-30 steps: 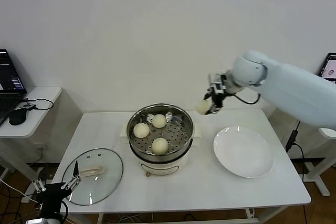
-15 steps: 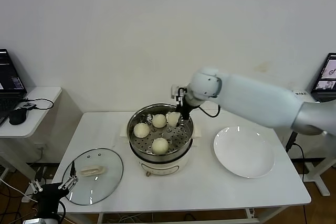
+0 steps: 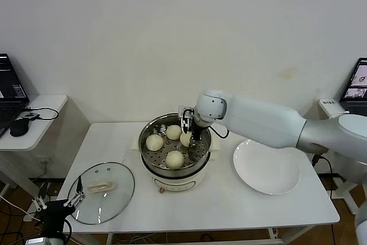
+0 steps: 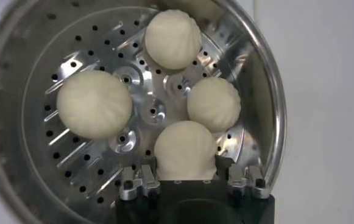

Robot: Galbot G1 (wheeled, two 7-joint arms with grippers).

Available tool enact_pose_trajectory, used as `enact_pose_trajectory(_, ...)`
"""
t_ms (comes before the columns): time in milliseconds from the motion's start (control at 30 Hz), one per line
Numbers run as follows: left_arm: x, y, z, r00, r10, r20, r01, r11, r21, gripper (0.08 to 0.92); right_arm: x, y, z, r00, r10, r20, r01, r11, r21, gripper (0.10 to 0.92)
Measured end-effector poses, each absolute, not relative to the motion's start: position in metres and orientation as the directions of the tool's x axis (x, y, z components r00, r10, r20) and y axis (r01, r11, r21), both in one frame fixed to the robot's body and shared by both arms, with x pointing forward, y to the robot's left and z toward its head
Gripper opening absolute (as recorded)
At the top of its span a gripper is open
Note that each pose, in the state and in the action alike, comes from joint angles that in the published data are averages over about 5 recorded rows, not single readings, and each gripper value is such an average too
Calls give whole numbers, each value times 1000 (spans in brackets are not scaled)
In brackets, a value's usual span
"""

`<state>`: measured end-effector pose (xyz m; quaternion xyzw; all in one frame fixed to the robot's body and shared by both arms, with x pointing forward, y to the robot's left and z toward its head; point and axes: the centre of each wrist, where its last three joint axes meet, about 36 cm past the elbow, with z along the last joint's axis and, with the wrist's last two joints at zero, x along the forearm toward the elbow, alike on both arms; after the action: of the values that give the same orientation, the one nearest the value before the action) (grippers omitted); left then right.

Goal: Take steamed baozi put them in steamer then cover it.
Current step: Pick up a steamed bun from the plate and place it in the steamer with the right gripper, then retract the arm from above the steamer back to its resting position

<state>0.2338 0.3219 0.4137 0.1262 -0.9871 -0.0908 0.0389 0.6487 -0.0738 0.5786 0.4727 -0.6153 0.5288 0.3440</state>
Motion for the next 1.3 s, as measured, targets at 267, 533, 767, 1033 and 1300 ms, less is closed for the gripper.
enact_pose_trajectory(267,234,321,415,-965,-256,51,-242,952,188,823,648,-75,582,-329,-223,918,-942,5,-336,765)
enact_pose_trajectory(533,235,321,415,-965,-256,49,-243,952,185,823,640,-91,612,-371,-279,886,-926,35,-376,822)
enact_pose_trajectory(767,235,322,413,-965,-257,51,-244,952,186,823,615,-126,624,-452,-384,805,-889,129,-439,823)
enact_pose_trajectory(1033,234,321,411,-964,-258,58,-244,951,188,823,568,-176,585,-592,-540,598,-801,315,-509,823)
enact_pose_trajectory(1300,237,316,403,-963,-260,69,-243,950,195,823,520,-217,523,-720,-628,295,-677,543,-498,823)
